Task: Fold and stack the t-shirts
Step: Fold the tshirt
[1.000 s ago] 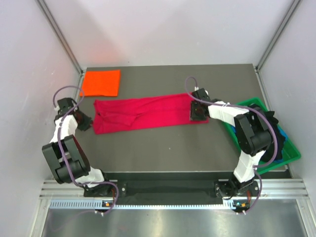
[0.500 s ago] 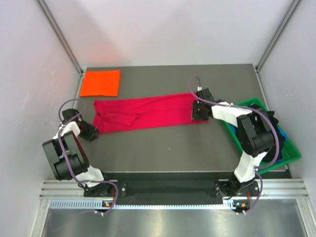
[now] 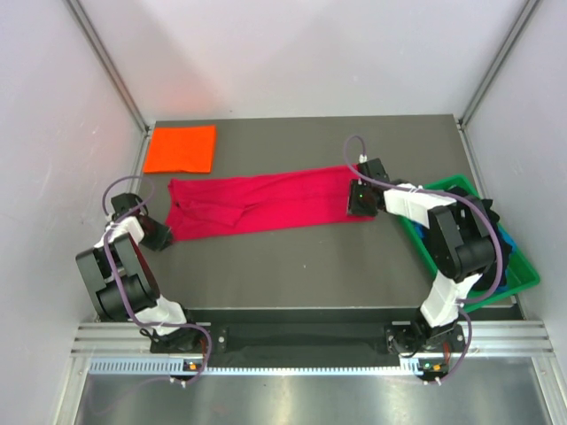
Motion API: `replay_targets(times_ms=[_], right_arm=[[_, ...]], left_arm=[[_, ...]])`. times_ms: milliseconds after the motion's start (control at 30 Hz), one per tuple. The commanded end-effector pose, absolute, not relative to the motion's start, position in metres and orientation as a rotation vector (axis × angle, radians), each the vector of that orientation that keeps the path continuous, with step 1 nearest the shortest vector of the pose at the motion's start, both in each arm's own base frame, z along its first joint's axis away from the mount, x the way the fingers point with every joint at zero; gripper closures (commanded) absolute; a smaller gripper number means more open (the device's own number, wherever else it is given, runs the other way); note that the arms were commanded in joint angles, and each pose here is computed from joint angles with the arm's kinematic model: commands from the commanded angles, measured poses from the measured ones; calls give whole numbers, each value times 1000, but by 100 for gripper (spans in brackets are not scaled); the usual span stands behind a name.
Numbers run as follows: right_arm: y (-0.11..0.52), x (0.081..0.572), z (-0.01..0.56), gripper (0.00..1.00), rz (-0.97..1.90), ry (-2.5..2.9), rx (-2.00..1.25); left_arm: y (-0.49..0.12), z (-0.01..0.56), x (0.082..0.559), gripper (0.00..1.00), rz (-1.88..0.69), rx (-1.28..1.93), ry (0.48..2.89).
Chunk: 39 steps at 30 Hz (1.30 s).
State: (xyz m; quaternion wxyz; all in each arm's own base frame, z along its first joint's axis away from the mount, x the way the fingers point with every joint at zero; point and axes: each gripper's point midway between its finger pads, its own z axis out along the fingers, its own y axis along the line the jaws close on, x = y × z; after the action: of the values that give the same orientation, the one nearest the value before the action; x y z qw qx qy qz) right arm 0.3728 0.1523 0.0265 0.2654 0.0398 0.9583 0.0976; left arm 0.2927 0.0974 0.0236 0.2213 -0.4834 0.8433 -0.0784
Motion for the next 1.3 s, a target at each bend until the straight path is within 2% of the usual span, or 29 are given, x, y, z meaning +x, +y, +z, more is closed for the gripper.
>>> replay_targets(times_ms=[0, 233, 333, 400, 600, 767, 1067, 1267], right_arm=[[131, 364, 18, 60, 180, 2615, 132], [129, 365, 17, 60, 169, 2618, 135], [126, 364, 15, 61, 162, 2624, 142], [128, 363, 16, 61, 182, 2629, 134], [132, 365, 35, 60, 214, 2592, 98], [134, 366, 40, 59, 233, 2574, 81], [149, 366, 57, 57, 343, 2519, 35], [198, 373, 93, 55, 604, 2410, 48]], left_arm=[[109, 34, 306, 78, -190, -1270, 2295], [95, 37, 321, 75, -339, -1230, 2271], [103, 39, 318, 76, -263, -1241, 2300], [108, 42, 312, 73, -186, -1261, 2320], [101, 95, 338, 62, -108, -1103, 2237], [62, 123, 373, 62, -289, -975, 2196], [41, 99, 393, 64, -465, -868, 2249], [35, 79, 406, 61, -524, -822, 2291]])
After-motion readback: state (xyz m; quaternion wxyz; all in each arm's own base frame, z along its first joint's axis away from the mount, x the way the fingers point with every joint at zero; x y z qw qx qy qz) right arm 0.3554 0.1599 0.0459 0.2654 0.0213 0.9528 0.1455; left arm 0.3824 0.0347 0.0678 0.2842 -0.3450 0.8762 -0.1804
